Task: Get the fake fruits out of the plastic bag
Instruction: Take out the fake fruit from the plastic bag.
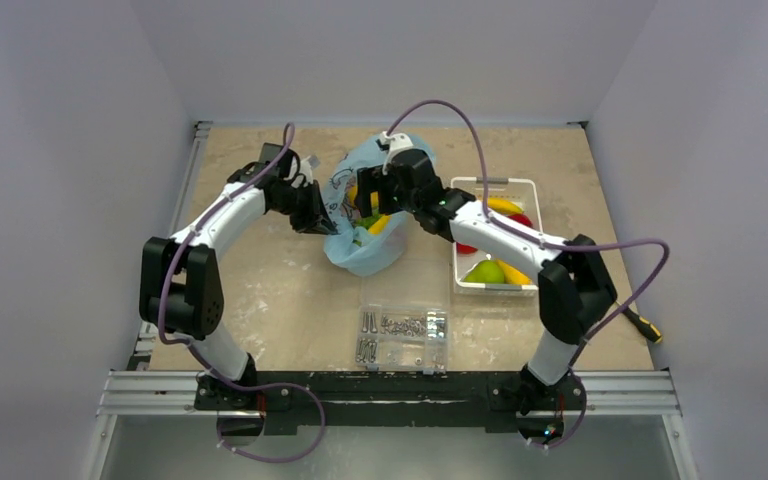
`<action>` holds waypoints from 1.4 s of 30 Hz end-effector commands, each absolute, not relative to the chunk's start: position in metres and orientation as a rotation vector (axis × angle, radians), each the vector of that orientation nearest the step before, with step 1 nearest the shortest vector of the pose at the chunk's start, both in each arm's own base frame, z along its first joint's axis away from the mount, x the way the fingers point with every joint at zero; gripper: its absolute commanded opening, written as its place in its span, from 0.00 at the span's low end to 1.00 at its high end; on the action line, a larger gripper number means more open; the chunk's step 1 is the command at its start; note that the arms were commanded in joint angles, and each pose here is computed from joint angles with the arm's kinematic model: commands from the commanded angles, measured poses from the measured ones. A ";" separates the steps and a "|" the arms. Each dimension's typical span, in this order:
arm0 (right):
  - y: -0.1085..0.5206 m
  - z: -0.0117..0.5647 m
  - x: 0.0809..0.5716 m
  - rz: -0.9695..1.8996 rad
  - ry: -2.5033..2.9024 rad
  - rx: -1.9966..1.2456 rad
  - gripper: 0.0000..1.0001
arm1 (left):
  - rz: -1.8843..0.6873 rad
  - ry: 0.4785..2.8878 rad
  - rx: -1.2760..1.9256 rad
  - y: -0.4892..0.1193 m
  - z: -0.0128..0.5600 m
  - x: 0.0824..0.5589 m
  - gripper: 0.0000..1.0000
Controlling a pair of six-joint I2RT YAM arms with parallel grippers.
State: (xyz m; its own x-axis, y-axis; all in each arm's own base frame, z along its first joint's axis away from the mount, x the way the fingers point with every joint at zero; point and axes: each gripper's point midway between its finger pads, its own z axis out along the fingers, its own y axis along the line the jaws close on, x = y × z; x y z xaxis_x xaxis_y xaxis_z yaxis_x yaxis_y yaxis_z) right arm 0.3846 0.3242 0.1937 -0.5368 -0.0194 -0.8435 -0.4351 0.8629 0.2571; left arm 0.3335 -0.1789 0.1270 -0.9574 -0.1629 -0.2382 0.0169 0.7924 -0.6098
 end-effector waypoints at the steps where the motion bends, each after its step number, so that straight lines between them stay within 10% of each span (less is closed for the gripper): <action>1: 0.369 0.217 0.409 0.668 1.930 -0.410 0.82 | -0.901 2.691 -0.088 -0.177 0.128 0.341 0.00; 34: 0.370 0.075 0.513 0.202 2.058 -0.517 0.85 | -0.932 2.688 -0.081 -0.183 0.130 0.341 0.00; 38: 0.371 0.074 0.514 0.203 2.062 -0.521 0.80 | -0.934 2.689 -0.081 -0.183 0.130 0.341 0.00; 42: 0.363 0.088 0.513 0.166 2.049 -0.505 0.54 | -0.936 2.687 -0.080 -0.183 0.130 0.341 0.00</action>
State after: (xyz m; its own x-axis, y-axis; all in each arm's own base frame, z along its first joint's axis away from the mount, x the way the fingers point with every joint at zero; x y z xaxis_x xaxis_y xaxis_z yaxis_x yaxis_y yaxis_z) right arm 0.5019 0.3641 0.0382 -0.4987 -0.3130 -0.8083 -0.4446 0.8929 -0.0715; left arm 0.3336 -0.1785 0.1214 -0.9605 -0.1612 -0.2267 0.0086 0.7974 -0.6034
